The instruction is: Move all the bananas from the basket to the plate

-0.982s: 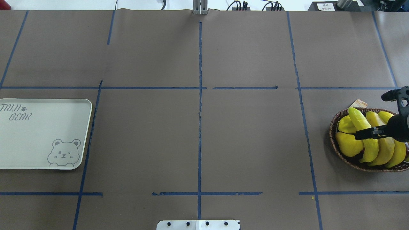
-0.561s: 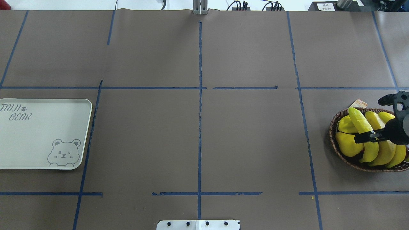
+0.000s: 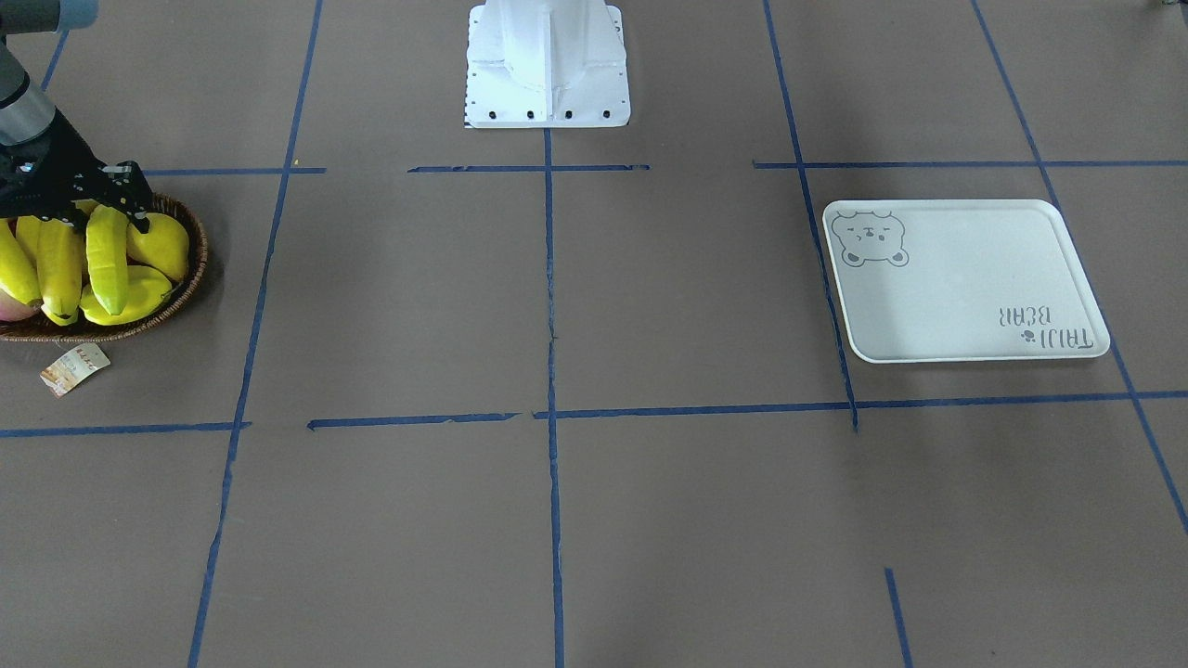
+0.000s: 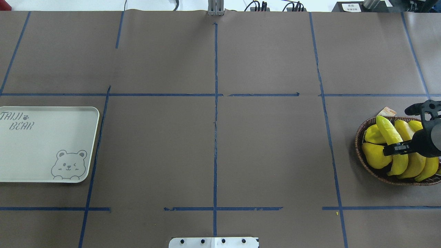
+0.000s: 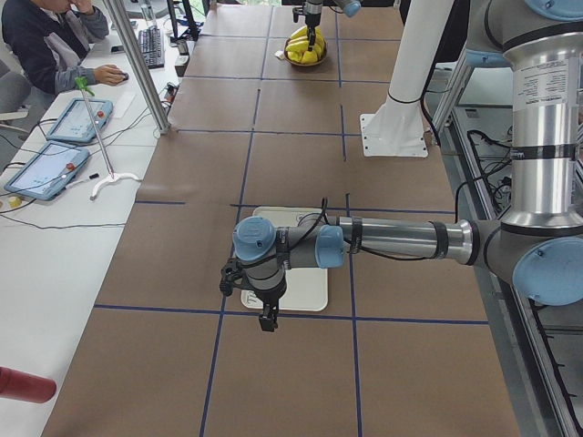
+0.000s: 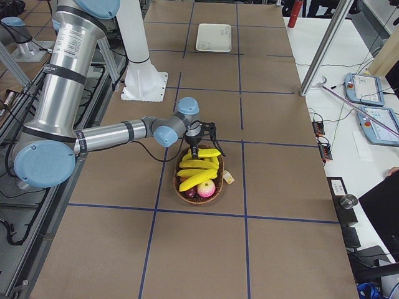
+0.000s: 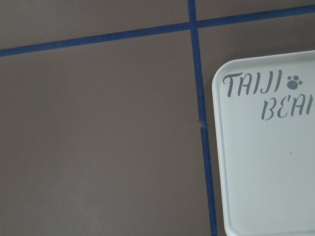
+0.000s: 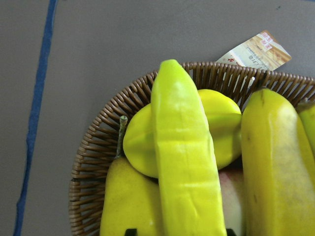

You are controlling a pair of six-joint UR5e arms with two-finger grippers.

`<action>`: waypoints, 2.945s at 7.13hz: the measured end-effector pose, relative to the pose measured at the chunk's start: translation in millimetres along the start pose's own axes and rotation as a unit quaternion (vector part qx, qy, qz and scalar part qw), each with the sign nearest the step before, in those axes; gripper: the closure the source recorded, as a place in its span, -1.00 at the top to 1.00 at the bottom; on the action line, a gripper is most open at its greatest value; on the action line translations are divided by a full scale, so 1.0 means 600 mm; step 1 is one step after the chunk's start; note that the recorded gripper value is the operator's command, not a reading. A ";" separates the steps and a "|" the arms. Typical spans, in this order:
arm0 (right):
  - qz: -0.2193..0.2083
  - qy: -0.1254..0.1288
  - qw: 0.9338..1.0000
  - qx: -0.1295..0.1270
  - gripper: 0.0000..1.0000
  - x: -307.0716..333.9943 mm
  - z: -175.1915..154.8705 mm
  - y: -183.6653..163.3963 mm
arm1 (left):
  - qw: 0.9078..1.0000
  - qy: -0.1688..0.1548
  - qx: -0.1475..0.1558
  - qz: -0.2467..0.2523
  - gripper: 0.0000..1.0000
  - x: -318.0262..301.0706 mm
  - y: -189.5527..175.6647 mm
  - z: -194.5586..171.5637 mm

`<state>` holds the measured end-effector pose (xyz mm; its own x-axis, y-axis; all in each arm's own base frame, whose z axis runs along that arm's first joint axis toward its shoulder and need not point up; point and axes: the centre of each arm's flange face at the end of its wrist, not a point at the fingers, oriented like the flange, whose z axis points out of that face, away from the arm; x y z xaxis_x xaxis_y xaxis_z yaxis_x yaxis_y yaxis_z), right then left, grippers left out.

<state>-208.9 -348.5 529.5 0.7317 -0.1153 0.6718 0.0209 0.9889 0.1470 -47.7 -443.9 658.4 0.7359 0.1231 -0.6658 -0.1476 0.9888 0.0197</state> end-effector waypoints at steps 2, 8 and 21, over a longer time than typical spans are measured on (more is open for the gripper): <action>0.001 0.001 1.000 -0.002 -0.77 0.002 0.003 0.000 | 1.000 0.000 0.000 0.000 0.99 0.000 0.000 0.000; 0.010 -0.099 0.995 0.018 -0.81 -0.036 -0.134 -0.033 | 1.000 -0.001 0.002 0.007 0.99 0.010 -0.004 -0.003; 0.066 -0.230 0.965 0.111 -0.80 -0.544 -0.128 -0.198 | 0.966 0.229 0.116 -0.014 0.98 0.553 -0.247 -0.113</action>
<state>-398.0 -421.2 237.1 0.3373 -0.0688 0.9389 -0.2355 0.9595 0.1549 173.3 -555.3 383.9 0.3597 0.0995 -0.9277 0.0595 0.9898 0.1292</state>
